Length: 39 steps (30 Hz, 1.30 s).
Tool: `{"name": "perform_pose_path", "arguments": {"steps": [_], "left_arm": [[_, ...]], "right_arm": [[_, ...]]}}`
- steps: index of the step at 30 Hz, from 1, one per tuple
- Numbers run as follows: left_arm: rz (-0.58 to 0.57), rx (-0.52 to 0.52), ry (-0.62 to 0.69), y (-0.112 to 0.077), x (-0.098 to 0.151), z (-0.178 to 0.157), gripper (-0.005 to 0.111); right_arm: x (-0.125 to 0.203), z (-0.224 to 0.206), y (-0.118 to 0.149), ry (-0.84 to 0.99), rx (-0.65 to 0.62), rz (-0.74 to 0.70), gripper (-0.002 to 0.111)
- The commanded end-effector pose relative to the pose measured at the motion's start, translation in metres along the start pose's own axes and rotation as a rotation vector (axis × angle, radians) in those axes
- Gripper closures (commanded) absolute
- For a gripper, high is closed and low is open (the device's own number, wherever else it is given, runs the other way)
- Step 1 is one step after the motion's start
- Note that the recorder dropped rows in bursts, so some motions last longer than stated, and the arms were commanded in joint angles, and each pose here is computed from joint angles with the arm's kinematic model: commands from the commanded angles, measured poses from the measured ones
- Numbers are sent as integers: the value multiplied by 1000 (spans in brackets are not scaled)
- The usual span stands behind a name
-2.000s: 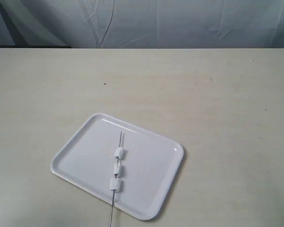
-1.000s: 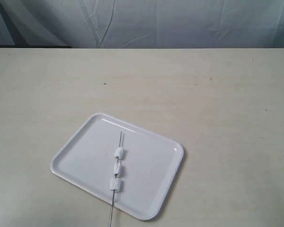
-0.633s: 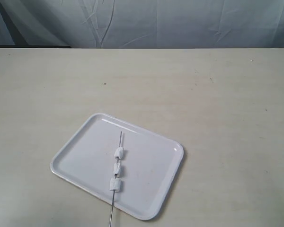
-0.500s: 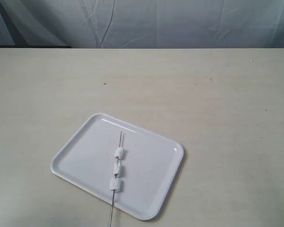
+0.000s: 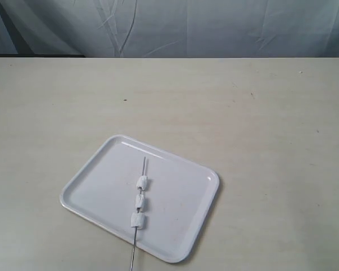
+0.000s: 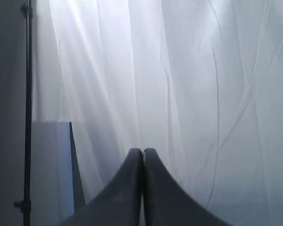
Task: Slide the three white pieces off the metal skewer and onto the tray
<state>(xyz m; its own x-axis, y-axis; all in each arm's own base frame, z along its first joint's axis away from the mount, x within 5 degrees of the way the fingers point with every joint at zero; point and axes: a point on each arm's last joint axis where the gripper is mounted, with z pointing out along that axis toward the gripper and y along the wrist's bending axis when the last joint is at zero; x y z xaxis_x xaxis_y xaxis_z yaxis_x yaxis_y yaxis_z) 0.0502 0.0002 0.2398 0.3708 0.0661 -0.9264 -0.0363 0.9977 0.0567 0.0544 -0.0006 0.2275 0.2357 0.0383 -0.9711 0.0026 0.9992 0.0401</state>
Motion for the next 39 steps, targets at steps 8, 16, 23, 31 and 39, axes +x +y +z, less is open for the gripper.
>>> {"name": "perform_pose_path", "arguments": {"steps": [8,16,23,31,39], "left_arm": [[33,15,-113,-1,-10,-1,107],[-95,20,-193,-1,-17,-2,107],[-285,79,-318,-3,-29,-5,107],[-261,149,-471,-7,-45,-11,107],[-29,177,-125,-12,-65,19,107]], "right_arm": [[-24,-4,3,-277,-15,-104,109],[-27,-5,3,-306,-19,-86,109],[-27,-5,3,-303,-67,221,109],[-38,-8,5,-385,-169,520,109],[-87,12,10,-149,-122,478,109]]}}
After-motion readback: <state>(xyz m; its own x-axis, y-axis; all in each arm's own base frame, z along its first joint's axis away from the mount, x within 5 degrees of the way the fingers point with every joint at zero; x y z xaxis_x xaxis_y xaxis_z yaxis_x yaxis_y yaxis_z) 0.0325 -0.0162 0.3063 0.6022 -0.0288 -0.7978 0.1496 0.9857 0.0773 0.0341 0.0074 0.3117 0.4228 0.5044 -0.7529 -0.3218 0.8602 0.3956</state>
